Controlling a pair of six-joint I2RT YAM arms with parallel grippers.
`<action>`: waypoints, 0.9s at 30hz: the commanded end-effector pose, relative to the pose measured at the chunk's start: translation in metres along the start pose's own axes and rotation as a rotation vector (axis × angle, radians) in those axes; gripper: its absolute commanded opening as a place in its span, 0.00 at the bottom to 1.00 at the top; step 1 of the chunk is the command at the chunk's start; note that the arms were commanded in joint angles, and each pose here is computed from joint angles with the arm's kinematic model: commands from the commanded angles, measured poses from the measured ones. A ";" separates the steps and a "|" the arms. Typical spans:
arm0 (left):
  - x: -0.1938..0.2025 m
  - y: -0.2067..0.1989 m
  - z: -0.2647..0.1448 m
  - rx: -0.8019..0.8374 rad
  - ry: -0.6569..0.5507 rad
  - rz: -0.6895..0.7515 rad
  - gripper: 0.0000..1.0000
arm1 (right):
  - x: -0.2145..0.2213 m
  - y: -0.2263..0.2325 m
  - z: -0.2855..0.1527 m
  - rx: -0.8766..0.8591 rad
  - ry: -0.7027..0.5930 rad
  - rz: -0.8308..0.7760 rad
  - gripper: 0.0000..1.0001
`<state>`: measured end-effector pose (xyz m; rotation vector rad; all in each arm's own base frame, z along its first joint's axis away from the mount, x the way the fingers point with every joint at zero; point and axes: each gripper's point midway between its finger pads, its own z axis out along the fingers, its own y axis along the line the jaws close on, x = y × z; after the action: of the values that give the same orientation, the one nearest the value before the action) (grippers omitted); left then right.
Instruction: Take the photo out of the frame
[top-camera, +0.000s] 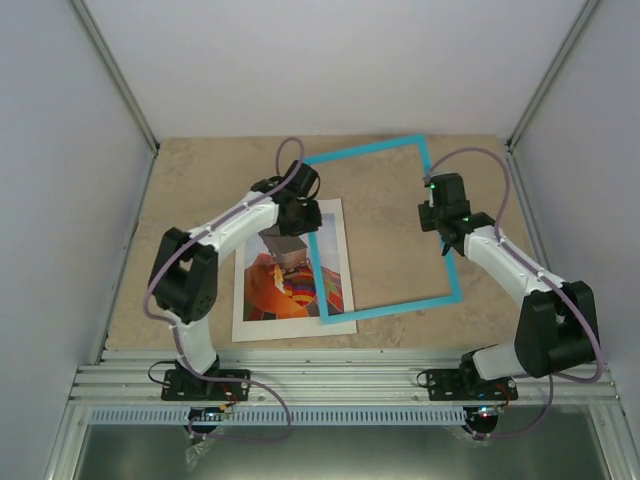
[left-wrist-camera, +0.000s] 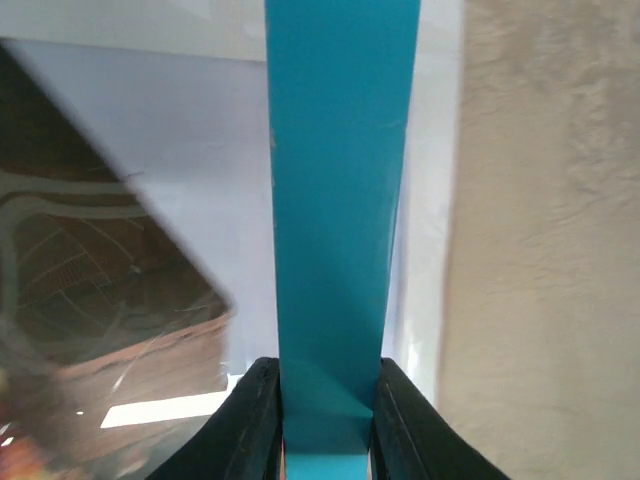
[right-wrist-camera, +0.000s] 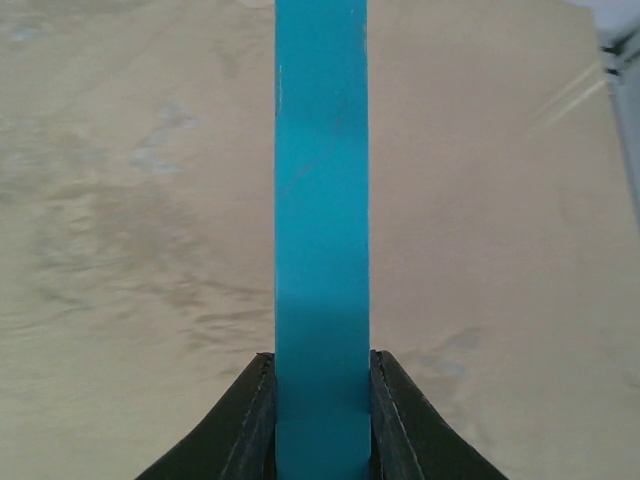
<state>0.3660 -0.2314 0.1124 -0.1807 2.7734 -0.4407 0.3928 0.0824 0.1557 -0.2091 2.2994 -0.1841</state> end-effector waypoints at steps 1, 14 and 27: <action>-0.010 -0.121 -0.012 0.398 0.017 0.030 0.00 | 0.001 -0.029 0.018 0.016 -0.023 -0.059 0.00; 0.025 -0.205 0.070 0.488 0.193 0.085 0.00 | 0.054 -0.153 0.083 0.252 0.078 0.070 0.00; 0.026 -0.188 0.114 0.390 0.182 0.082 0.10 | 0.083 -0.161 0.134 0.211 0.194 0.056 0.26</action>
<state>0.4167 -0.3970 0.0326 -0.1027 2.8183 -0.7620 0.4328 -0.0945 0.0275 -0.1190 2.5153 -0.4293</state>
